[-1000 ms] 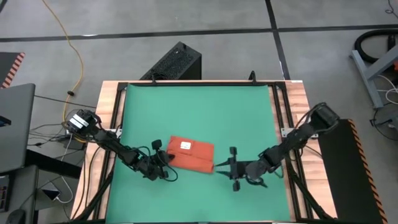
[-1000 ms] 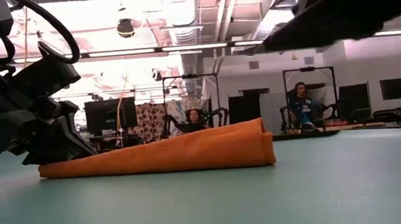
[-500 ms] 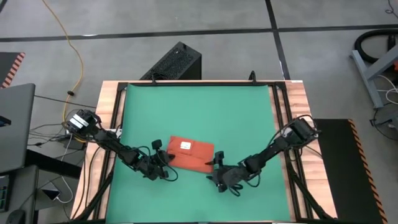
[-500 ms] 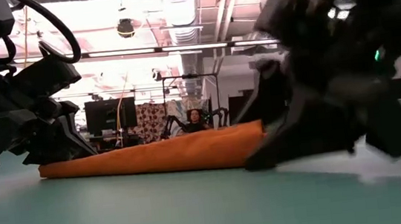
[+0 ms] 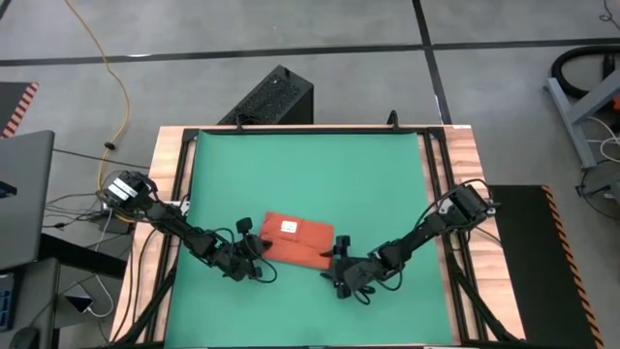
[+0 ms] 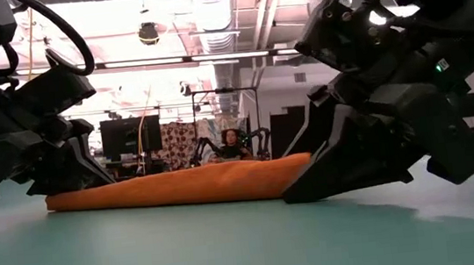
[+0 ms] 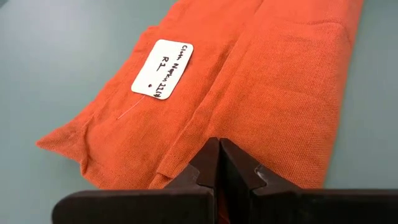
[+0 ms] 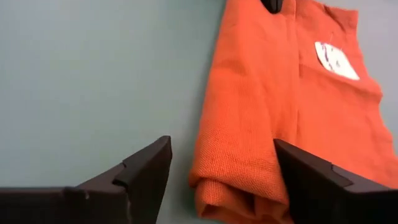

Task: Roll towel into tight, uniform cylinder
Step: Roll the orange table napkin

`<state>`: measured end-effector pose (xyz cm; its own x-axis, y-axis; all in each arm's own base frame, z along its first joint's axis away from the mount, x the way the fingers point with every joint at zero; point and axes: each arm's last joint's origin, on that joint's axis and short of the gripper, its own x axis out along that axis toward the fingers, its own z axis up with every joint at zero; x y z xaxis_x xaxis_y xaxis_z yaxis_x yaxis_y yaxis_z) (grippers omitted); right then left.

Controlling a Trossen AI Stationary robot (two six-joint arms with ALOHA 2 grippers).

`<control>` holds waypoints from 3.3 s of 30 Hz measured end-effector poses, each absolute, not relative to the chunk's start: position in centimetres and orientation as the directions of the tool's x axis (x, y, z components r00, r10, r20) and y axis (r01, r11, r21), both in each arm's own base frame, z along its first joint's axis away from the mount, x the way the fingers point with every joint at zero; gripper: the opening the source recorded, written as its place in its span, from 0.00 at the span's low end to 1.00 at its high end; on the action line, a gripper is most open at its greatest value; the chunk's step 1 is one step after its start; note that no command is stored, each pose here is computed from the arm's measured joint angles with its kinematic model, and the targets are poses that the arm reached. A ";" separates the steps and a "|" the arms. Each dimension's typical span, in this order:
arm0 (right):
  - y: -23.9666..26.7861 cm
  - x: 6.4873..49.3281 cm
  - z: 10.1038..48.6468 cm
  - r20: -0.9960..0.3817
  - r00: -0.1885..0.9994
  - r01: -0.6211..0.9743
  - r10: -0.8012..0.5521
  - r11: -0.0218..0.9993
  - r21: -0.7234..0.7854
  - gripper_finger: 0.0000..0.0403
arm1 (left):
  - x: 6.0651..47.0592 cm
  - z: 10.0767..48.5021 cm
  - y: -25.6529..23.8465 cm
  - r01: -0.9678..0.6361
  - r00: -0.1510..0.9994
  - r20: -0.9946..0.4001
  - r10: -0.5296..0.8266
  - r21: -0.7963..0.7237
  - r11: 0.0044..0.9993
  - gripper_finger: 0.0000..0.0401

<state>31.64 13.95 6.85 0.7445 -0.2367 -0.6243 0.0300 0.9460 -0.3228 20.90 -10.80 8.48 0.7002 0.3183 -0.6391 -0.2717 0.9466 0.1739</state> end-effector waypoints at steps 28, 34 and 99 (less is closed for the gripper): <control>11.5 31.6 12.7 -0.710 0.693 0.281 -0.123 0.953 0.110 0.05 | 21.1 9.2 -11.4 -0.173 0.707 -0.693 0.142 0.025 0.985 0.00; 8.8 31.7 15.5 -0.723 0.690 0.385 0.021 0.836 0.392 0.05 | 20.8 10.7 -11.6 -0.105 0.718 -0.695 0.023 -0.076 0.992 0.00; -6.0 32.5 15.2 -0.549 0.656 0.533 0.518 0.197 0.823 0.05 | 24.7 14.8 -0.8 0.112 0.756 -0.613 0.231 0.469 0.876 0.00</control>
<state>32.47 -6.03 15.20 0.6558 0.5184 -0.5488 0.5328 0.1973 0.8229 24.69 -0.80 14.84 0.7557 0.2312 -0.6127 0.1123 0.8760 0.4690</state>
